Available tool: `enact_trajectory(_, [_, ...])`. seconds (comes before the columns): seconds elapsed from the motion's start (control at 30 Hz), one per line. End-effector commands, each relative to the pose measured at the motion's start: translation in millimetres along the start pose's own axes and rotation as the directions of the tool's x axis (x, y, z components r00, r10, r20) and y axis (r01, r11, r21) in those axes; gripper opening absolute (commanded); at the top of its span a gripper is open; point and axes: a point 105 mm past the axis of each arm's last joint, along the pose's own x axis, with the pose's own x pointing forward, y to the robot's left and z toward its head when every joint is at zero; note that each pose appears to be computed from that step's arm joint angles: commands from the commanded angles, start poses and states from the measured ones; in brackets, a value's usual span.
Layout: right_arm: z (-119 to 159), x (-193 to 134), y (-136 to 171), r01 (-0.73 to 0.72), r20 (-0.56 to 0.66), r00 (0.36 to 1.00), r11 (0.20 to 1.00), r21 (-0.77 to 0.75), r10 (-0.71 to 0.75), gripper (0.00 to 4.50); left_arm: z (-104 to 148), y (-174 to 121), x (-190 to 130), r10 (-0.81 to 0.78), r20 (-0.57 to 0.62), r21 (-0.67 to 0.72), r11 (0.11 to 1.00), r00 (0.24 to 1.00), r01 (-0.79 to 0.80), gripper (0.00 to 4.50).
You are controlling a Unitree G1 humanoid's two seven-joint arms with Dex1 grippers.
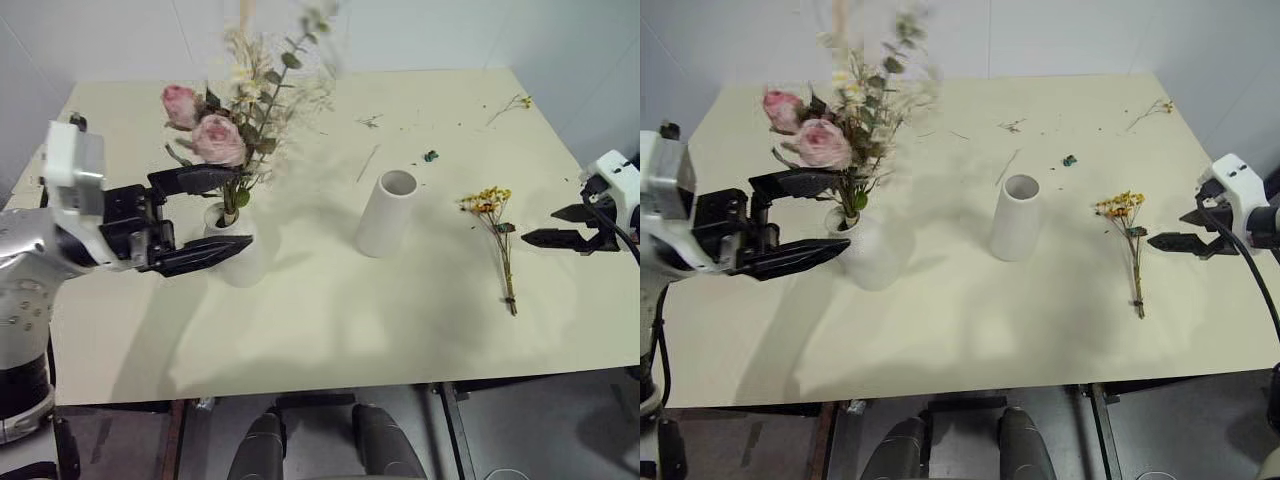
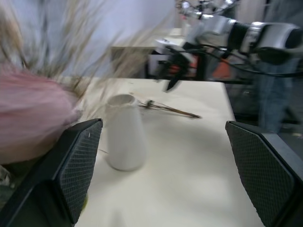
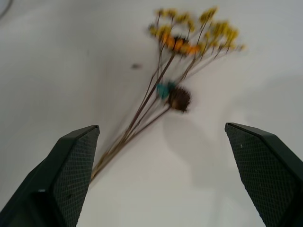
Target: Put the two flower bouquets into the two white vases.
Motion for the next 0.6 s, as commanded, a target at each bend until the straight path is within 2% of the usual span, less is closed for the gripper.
enact_trajectory(0.03, [1, -20, -5, 0.033, -0.063, 0.997, 0.999, -0.041, -0.036, 4.5, -8, 0, -3, 0.031, -0.084, 0.064, 0.998, 0.996, -0.026, 4.45])
enact_trajectory(0.3, [-4, -9, -5, 0.06, -0.117, 0.991, 0.998, -0.024, -0.063, 4.5, -6, -2, -2, 0.038, -0.063, 0.055, 0.998, 0.997, -0.034, 4.45])
enact_trajectory(0.6, [0, 22, -1, 0.042, -0.118, 0.992, 0.999, 0.003, -0.041, 4.5, 4, -8, -5, 0.082, -0.032, 0.042, 0.996, 0.996, -0.08, 4.45])
